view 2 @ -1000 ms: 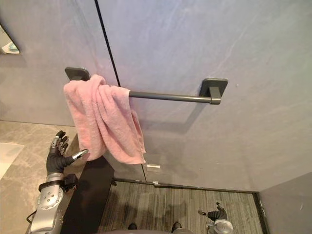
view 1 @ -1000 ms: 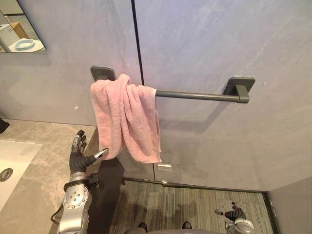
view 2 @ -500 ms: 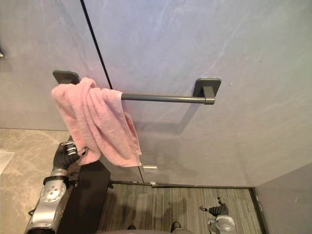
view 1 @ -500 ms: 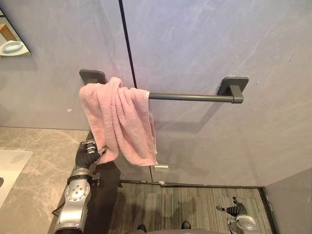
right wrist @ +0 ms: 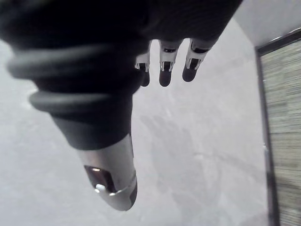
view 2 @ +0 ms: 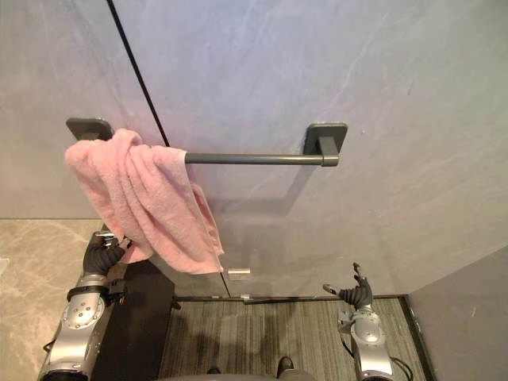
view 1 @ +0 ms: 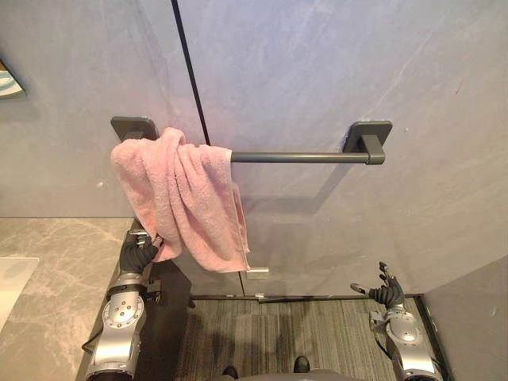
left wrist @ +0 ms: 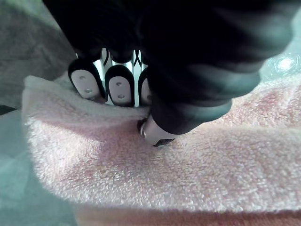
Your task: Organize washtable
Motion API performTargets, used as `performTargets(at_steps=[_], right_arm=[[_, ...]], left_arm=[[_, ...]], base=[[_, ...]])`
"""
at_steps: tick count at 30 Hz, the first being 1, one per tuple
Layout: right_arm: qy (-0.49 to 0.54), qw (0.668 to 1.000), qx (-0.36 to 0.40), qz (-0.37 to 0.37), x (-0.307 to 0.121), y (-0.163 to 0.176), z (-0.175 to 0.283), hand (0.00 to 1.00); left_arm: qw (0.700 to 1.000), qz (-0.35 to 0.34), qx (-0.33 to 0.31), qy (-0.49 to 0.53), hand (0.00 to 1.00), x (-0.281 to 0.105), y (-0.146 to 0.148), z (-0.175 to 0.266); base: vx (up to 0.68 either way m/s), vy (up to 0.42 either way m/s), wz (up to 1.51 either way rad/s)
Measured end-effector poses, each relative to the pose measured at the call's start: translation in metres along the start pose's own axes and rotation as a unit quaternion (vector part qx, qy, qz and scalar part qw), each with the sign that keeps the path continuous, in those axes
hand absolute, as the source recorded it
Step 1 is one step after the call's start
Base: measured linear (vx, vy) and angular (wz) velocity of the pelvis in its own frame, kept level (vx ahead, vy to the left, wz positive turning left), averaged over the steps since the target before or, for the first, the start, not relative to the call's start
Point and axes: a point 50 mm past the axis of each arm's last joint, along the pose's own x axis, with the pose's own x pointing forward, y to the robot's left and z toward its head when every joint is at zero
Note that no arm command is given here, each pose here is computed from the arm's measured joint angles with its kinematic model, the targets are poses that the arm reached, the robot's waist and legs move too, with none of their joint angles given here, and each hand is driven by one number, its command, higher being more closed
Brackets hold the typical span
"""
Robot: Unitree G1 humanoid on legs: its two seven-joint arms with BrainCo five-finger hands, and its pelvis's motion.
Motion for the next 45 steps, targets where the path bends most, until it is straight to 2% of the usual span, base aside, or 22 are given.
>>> performTargets(at_steps=[12, 20, 31, 45], right_arm=[[-0.144, 0.977, 0.017, 0.154, -0.018, 0.033, 0.058, 0.0], [-0.161, 0.958, 0.037, 0.234, -0.026, 0.056, 0.068, 0.0], [-0.178, 0.943, 0.065, 0.273, -0.021, 0.078, 0.085, 0.0], [-0.166, 0.943, 0.094, 0.274, -0.008, 0.092, 0.091, 0.0]], left_arm=[[0.999, -0.003, -0.016, -0.038, 1.0, 0.0, -0.006, 0.016], [0.998, -0.005, -0.049, -0.046, 1.0, -0.003, -0.018, 0.019], [0.996, -0.024, -0.075, -0.041, 1.0, -0.006, -0.034, 0.018], [0.994, -0.042, -0.099, -0.033, 1.0, -0.01, -0.045, 0.015]], base=[[-0.03, -0.001, -0.06], [-0.01, 0.001, -0.03], [-0.04, -0.008, 0.04], [-0.04, -0.008, 0.08]])
